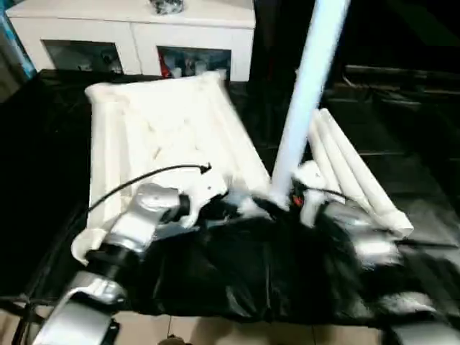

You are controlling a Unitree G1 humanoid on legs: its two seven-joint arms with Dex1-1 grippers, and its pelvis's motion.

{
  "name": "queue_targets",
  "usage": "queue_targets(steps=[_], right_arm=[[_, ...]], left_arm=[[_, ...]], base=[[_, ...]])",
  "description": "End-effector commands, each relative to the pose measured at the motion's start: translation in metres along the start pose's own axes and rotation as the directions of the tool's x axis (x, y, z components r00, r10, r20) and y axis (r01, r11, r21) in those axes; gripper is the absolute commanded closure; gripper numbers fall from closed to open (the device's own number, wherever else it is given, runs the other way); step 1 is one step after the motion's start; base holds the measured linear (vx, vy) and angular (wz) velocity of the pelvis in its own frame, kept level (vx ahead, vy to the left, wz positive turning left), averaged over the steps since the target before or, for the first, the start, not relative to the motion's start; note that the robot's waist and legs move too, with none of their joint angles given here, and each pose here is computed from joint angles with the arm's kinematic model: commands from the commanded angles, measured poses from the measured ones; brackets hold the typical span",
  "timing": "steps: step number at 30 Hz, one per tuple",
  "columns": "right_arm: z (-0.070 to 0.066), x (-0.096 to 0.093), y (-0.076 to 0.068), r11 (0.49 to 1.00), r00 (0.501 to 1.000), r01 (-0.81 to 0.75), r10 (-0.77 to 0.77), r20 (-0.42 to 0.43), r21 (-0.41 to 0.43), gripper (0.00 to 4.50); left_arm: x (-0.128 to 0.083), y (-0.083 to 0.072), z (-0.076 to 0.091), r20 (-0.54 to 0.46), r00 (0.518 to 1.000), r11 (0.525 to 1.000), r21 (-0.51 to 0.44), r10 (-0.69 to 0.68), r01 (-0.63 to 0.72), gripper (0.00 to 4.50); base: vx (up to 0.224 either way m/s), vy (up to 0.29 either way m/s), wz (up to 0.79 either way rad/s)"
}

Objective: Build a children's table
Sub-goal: Rotate leg to tighten

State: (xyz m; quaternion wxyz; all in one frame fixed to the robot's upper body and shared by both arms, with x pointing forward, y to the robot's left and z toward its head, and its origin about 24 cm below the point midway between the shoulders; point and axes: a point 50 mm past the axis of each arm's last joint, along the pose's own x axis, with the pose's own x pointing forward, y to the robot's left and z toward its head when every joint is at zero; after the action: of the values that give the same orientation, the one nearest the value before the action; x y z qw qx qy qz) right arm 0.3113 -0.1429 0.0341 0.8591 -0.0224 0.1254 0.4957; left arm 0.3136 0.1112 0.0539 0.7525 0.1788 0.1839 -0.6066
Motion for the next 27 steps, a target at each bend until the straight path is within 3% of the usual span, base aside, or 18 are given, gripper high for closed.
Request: queue_targets(steps=[1, 6, 11, 20, 23, 25, 27], right_arm=[[0.003, 0.006, 0.013, 0.987, 0.987, -0.159, 0.158, -0.023, -0.015, 0.53], [0.001, -0.007, 0.016, 0.960, 0.957, -0.277, 0.273, -0.101, -0.027, 0.53], [-0.001, -0.014, 0.023, 0.927, 0.915, -0.375, 0.368, -0.165, -0.014, 0.97], [-0.004, -0.011, 0.030, 0.927, 0.918, -0.374, 0.375, -0.131, 0.028, 1.64], [-0.005, -0.004, 0.027, 0.961, 0.958, -0.273, 0.276, -0.075, 0.056, 1.69], [-0.006, 0.005, 0.019, 0.993, 0.992, -0.108, 0.111, -0.055, 0.046, 1.71], [-0.010, 0.015, 0.010, 0.996, 0.995, 0.074, -0.070, -0.064, 0.047, 1.72]], left_arm=[[0.009, -0.007, 0.014, 0.060, 0.994, 0.994, 0.057, -0.096, 0.093, 4.50], [0.002, -0.006, 0.011, 0.052, 0.987, 0.987, 0.063, -0.153, 0.150, 4.50], [-0.006, -0.007, 0.008, 0.015, 0.972, 0.970, 0.076, -0.233, 0.231, 4.50], [-0.008, -0.005, 0.005, 0.013, 0.973, 0.971, 0.071, -0.231, 0.229, 4.50], [-0.004, -0.001, 0.007, 0.037, 0.986, 0.986, 0.038, -0.165, 0.164, 4.50], [0.002, 0.004, 0.008, 0.044, 0.996, 0.997, 0.004, -0.075, 0.075, 4.50], [0.009, 0.008, 0.011, 0.056, 0.998, 1.000, -0.023, 0.013, -0.012, 4.50]], base=[[0.000, 0.000, 0.00], [0.000, 0.000, 0.00], [0.000, 0.000, 0.00], [0.000, 0.000, 0.00], [0.000, 0.000, 0.00], [0.000, 0.000, 0.00], [0.000, 0.000, 0.00]])
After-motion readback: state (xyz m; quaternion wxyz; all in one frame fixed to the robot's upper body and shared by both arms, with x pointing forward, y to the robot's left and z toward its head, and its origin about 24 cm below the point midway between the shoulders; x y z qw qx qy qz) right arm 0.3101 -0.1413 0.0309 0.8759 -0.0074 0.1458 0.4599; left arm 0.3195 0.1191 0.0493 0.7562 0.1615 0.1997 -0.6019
